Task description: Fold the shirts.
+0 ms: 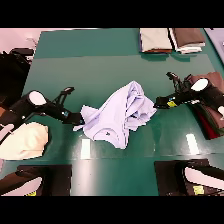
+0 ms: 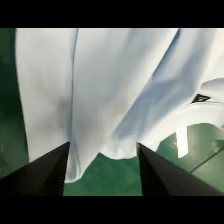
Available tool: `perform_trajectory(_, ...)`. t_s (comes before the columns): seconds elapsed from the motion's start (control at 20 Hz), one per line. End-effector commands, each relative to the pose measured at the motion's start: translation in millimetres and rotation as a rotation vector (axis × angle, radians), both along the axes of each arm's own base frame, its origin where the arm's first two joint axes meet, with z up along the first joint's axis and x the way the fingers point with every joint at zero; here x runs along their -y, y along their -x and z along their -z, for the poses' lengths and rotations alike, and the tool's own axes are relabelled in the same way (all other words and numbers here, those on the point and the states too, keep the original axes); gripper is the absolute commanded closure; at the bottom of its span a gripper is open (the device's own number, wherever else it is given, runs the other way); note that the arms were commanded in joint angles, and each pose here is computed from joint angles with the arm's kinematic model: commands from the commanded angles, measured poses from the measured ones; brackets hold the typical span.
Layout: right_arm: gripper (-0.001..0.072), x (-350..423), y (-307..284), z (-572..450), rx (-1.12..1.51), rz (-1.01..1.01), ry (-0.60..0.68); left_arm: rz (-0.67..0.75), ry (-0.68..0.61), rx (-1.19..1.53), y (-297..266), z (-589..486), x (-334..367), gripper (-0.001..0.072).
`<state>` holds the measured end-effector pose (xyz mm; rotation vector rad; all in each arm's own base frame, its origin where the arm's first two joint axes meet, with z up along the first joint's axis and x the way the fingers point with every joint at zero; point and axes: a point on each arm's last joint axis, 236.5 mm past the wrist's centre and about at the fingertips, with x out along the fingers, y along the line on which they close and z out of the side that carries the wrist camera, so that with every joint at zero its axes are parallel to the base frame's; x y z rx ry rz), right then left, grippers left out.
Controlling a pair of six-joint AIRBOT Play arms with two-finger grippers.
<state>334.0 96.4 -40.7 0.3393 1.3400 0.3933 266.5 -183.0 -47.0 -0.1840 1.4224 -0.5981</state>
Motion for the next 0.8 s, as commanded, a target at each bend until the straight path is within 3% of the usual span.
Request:
perform_trajectory(0.0, 0.0696, -1.3, 3.8, -0.5, -0.014, -0.004, -0.005, 0.02, -0.127, 0.032, 1.1, 22.7, -8.9, 0.0229)
perform_trajectory(0.05, 0.0696, -1.4, 4.0, -0.5, -0.015, -0.005, -0.005, 0.015, -0.141, 0.037, -0.4, 23.8, -12.2, 0.0359)
perform_trajectory(0.1, 0.0696, -1.4, 3.8, -0.9, -0.014, -0.005, -0.005, 0.007, -0.145, 0.048, -4.5, 23.3, -14.3, 0.0562)
perform_trajectory(0.15, 0.0696, -1.5, 3.0, -2.4, -0.012, -0.007, -0.005, -0.002, -0.141, 0.061, -9.4, 20.2, -14.9, 0.0686)
perform_trajectory(0.35, 0.0696, -2.1, -20.4, -55.6, 0.08, -0.061, 0.002, -0.079, -0.129, 0.263, -68.8, -61.6, -25.1, 0.0687)
perform_trajectory(0.5, 0.0696, 9.3, -51.0, -149.1, 0.341, -0.07, 0.073, -0.193, -0.107, 0.667, -114.2, -229.0, -60.0, 0.0686)
perform_trajectory(0.6, 0.0696, 19.8, -54.9, -221.7, 0.532, -0.054, 0.135, -0.257, -0.116, 0.957, -102.6, -354.2, -87.4, 0.0687)
perform_trajectory(0.75, 0.0696, 34.4, -33.8, -318.8, 0.771, -0.006, 0.218, -0.348, -0.06, 1.32, -35.6, -510.3, -111.4, 0.0687)
